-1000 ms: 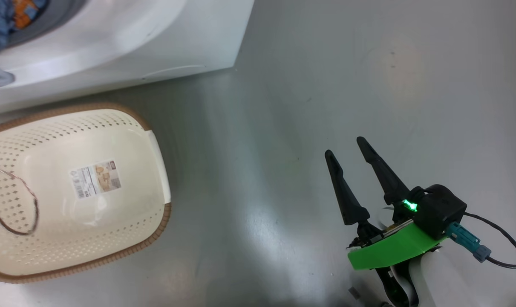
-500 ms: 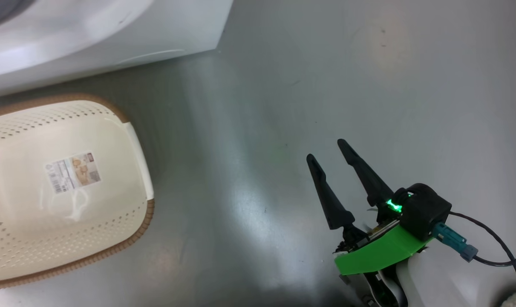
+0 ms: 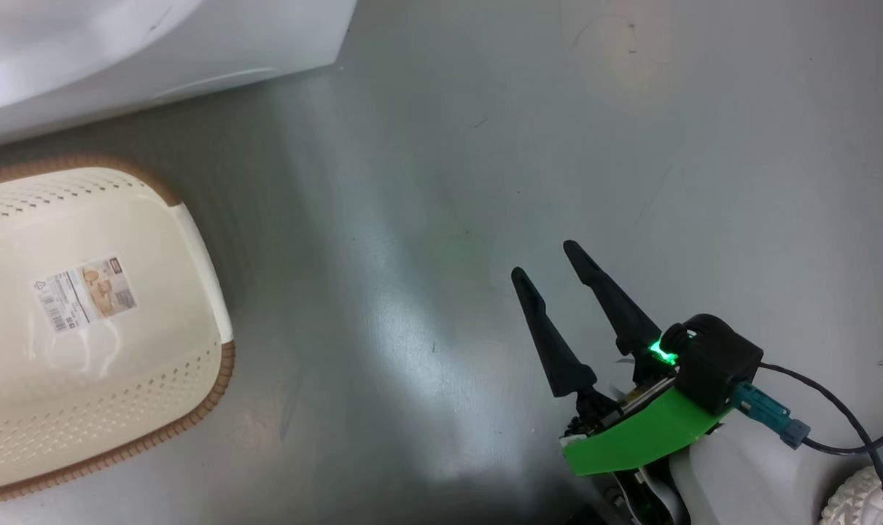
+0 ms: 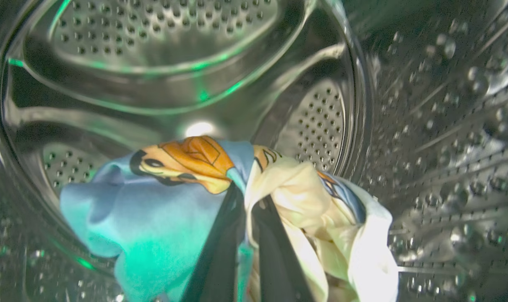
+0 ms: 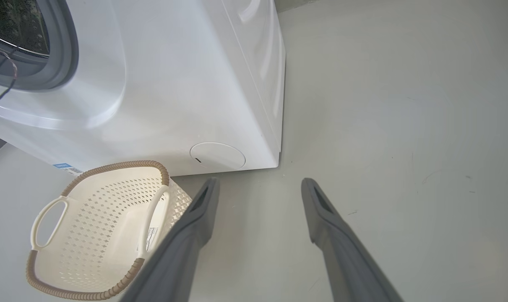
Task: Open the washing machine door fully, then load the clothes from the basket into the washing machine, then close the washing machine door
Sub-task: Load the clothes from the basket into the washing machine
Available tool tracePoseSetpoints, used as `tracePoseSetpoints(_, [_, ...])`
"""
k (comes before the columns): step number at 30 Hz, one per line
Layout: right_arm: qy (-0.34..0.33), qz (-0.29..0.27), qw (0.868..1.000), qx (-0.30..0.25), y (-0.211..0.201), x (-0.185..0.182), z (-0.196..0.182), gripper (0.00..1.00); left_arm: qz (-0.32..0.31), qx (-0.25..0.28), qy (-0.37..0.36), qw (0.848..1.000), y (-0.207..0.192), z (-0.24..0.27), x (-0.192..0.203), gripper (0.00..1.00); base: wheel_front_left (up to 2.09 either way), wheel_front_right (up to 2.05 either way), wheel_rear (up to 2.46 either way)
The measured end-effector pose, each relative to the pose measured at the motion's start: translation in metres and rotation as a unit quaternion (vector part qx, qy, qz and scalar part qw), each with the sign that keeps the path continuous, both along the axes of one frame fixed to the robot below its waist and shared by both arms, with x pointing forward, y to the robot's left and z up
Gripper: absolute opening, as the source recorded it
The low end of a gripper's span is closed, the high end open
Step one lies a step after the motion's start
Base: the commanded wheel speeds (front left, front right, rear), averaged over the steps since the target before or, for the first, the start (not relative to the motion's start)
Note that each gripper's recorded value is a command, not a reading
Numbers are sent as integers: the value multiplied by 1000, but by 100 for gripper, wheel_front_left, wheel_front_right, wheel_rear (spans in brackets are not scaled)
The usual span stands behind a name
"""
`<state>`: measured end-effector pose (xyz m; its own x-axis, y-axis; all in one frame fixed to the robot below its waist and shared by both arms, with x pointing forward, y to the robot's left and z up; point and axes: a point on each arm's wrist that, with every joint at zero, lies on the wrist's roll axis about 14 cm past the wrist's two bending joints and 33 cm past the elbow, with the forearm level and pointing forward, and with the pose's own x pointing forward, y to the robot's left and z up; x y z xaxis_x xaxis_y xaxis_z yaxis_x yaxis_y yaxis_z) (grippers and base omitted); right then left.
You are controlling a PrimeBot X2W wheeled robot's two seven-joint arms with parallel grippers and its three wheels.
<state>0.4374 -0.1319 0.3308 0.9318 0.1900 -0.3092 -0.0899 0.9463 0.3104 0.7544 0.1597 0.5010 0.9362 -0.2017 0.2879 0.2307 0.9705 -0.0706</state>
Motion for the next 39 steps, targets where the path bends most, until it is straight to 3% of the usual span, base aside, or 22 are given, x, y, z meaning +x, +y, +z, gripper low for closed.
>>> tracePoseSetpoints(6, [-1, 1, 1000, 4, 1, 1, 1, 100, 5, 6, 104, 995, -1, -73, -10, 0, 0, 0, 0])
tracePoseSetpoints(13, [-4, 1, 1000, 4, 1, 1, 4, 100, 1, 1, 139, 990, -4, -87, -11, 0, 0, 0, 0])
tracePoseSetpoints(14, [-4, 1, 1000, 3, 1, 1, 4, 100, 2, 0, 141, 990, -3, -88, -11, 28, 0, 0, 0])
tracePoseSetpoints(15, [-5, 0, 1000, 4, 1, 1, 4, 100, 3, 2, 143, 990, -2, -88, -10, 100, 0, 0, 0])
tracePoseSetpoints(25, [-24, -1, 1000, 2, -1, 7, 17, 100, -1, 17, 165, 986, -4, -90, -15, 100, 0, 0, 0])
tracePoseSetpoints(39, [-57, -1, 998, 5, 1, 15, 42, 100, -18, -10, 167, 986, -14, -66, -47, 100, 0, 0, 0])
